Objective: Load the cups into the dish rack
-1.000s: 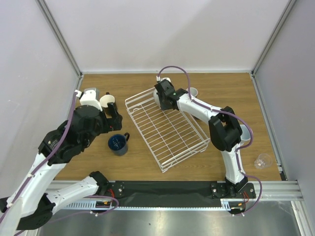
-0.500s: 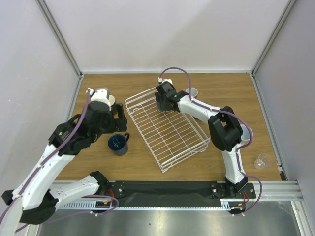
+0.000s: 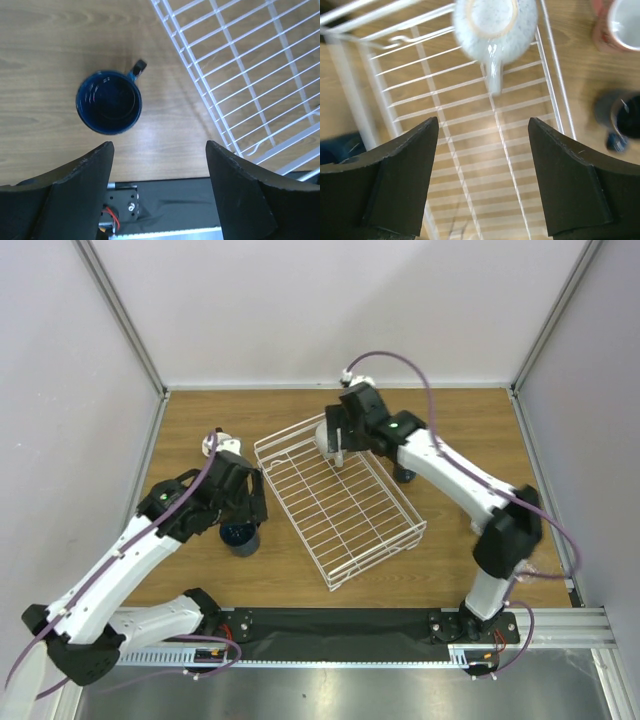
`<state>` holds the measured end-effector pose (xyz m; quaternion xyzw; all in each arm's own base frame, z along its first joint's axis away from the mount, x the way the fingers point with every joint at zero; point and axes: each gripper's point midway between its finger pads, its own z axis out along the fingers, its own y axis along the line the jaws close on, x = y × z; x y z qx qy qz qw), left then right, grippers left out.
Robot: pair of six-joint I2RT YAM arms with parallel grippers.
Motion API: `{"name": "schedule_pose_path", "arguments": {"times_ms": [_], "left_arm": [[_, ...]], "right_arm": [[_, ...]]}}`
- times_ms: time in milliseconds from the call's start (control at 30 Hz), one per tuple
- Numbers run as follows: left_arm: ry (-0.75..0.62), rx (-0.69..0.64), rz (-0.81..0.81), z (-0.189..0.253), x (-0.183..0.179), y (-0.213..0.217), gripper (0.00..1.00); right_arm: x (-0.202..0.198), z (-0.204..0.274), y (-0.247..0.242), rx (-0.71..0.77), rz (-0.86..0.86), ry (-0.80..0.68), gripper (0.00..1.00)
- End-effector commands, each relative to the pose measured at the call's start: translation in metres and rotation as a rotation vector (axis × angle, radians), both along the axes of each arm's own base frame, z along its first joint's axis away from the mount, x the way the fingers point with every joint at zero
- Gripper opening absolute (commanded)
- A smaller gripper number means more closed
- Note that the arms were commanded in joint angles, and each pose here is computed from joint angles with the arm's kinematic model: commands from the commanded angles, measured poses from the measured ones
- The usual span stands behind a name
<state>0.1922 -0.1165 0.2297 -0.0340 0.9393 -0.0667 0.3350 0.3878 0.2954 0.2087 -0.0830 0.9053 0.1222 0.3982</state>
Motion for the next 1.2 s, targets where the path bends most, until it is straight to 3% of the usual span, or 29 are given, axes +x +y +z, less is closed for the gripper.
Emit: {"name": "schedule_pose_path", "arguments": {"times_ms": [0, 33, 267, 600, 700, 900, 1000, 1167], "left_arm": [[0.119, -0.005, 0.007, -0.033, -0.006, -0.009, 0.82], [0.134, -0.006, 0.012, -0.045, -0.004, -0.010, 0.82], [0.163, 0.000, 0.041, -0.080, 0.010, -0.011, 0.79], [0.251, 0.156, 0.059, -0.132, 0.032, 0.001, 0.78], [0.285, 0.169, 0.081, -0.147, 0.036, 0.007, 0.64], [0.356, 0.181, 0.076, -0.172, 0.030, 0.011, 0.55], [0.370, 0.147, 0.077, -0.178, 0.024, 0.011, 0.42], [0.368, 0.101, 0.080, -0.172, 0.017, 0.018, 0.01]], "right_arm": [[-0.043, 0.068, -0.031, 0.081, -0.010, -0.036, 0.77], [-0.060, 0.090, -0.041, 0.125, 0.007, -0.061, 0.77], [-0.149, 0.107, -0.114, 0.196, -0.012, -0.036, 0.77], [-0.224, 0.109, -0.166, 0.302, -0.084, 0.002, 0.77], [-0.233, 0.118, -0.176, 0.315, -0.098, -0.017, 0.77], [-0.237, 0.126, -0.180, 0.329, -0.106, -0.029, 0.76], [-0.234, 0.127, -0.172, 0.339, -0.080, -0.023, 0.76], [-0.226, 0.125, -0.152, 0.360, -0.026, 0.006, 0.76]]}}
